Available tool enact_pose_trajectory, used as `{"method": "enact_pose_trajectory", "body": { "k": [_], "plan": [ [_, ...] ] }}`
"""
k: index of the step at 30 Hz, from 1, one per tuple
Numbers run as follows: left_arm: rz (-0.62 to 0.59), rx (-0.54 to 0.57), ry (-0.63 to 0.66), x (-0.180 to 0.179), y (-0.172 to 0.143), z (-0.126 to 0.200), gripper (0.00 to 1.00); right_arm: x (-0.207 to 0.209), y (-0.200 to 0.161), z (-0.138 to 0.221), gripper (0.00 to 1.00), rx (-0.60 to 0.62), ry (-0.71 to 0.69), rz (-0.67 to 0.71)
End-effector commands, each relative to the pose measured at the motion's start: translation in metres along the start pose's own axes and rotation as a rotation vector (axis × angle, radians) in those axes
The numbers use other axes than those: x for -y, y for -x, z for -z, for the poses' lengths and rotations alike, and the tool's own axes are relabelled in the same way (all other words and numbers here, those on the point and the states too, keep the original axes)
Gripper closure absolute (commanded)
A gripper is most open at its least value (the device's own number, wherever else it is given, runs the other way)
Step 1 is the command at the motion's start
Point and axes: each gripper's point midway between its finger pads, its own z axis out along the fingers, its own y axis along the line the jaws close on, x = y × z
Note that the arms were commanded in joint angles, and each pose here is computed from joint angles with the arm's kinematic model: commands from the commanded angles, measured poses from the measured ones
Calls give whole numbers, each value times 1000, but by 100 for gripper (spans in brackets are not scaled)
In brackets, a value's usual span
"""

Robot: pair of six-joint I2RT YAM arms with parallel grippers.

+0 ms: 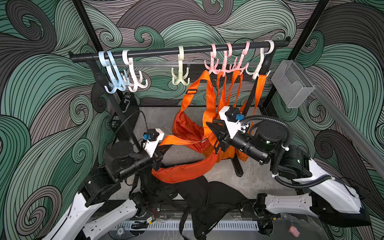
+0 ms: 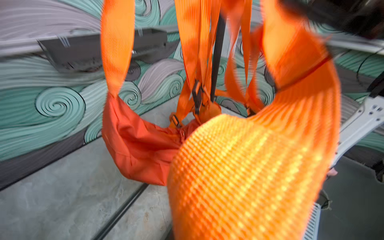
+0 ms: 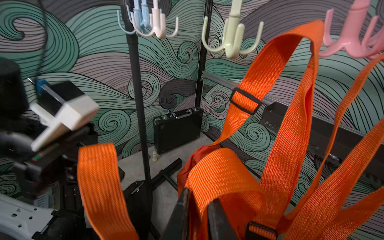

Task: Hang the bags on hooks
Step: Pick up the bag from the bag.

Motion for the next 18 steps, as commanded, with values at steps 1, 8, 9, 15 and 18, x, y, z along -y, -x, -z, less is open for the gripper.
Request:
{"method": "enact_pose_trajectory", "body": {
  "k": [1, 8, 9, 15, 18],
  "plan": [
    [47, -113, 47, -7, 3, 5, 100, -21, -12, 4, 47, -11, 132, 45],
    [64, -122, 95, -15, 37, 7, 100, -65, -11, -10, 29, 20, 356, 99],
    [67, -117, 110, -17, 41, 8, 100, -77, -15, -15, 27, 22, 414, 90],
    [77, -100, 174, -27, 59, 14, 100, -106, -25, -55, 25, 57, 462, 76],
    [73, -84, 182, -28, 67, 21, 100, -108, -39, -79, 25, 31, 393, 119]
  ]
}}
